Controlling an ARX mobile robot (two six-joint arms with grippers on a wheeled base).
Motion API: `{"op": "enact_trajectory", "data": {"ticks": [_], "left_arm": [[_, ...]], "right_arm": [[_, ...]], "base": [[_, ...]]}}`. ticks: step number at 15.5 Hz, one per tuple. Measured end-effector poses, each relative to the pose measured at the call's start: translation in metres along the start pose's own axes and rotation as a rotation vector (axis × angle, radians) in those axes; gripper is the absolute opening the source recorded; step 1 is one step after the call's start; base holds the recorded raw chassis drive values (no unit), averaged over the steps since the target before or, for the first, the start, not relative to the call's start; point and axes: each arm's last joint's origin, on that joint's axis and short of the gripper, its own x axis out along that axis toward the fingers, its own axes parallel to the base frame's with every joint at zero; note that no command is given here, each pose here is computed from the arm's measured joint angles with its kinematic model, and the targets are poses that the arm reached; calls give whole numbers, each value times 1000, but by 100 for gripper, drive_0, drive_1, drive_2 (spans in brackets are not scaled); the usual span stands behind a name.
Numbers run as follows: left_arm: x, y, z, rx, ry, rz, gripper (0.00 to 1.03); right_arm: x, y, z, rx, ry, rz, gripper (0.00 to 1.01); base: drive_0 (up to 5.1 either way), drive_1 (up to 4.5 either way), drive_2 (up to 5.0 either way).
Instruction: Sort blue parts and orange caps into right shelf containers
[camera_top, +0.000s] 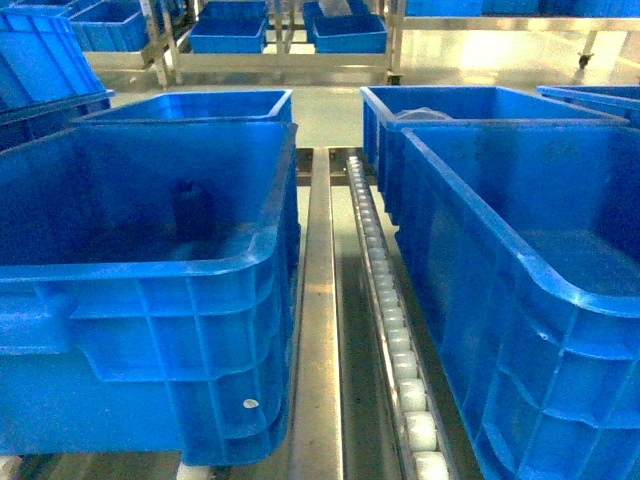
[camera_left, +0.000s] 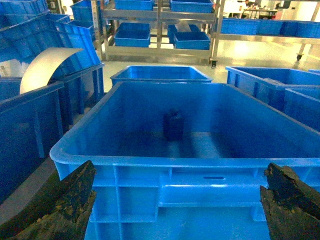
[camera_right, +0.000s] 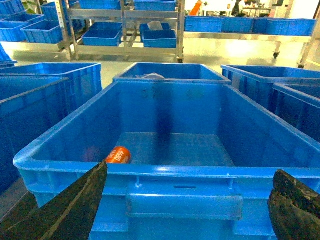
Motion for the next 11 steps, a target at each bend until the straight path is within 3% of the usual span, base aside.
{"op": "enact_trajectory", "data": {"ticks": [11], "left_arm": [[0,0,0,0,0,0,98]], "right_arm": [[0,0,0,0,0,0,98]], "base": [[0,0,0]]}}
